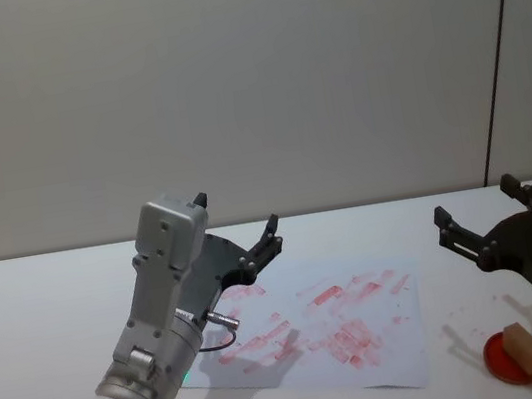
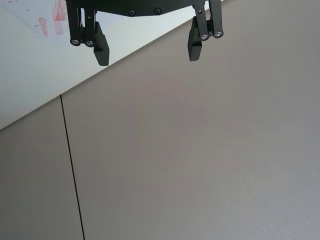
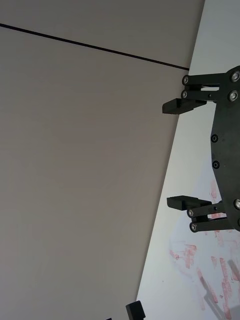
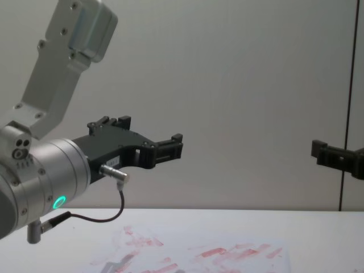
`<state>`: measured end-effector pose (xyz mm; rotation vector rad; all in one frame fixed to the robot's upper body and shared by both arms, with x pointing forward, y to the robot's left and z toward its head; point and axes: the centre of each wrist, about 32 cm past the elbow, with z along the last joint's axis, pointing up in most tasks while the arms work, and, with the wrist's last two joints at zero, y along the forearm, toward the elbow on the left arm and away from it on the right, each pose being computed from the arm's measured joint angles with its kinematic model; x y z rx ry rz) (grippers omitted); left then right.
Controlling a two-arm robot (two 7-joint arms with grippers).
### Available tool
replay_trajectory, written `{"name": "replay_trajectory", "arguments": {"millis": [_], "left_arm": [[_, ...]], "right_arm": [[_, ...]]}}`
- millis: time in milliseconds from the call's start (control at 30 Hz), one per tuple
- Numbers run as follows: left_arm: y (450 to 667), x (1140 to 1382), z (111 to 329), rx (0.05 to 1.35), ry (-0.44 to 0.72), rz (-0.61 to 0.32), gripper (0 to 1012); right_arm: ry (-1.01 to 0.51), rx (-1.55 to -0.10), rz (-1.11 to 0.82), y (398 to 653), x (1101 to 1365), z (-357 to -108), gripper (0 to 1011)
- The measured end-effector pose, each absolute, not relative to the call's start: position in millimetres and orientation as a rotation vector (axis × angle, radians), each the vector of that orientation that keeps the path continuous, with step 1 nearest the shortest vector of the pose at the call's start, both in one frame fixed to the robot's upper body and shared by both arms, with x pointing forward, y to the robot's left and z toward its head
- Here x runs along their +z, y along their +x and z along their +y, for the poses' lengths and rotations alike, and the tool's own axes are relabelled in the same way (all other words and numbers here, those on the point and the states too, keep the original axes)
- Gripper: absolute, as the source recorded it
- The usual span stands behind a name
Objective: Use the one hand to pick up the stamp and affix it onto the A4 paper.
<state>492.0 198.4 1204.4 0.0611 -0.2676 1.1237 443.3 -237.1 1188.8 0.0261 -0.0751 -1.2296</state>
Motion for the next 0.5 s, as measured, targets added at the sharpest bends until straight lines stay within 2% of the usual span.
{"name": "replay_trajectory", "arguments": {"millis": [500], "left_arm": [[492.0, 1204.4, 198.4, 1.124, 0.061, -0.268, 1002]], "right_arm": [[0.026, -1.23, -0.075, 443.3, 1188.8, -237.1, 1001]]}}
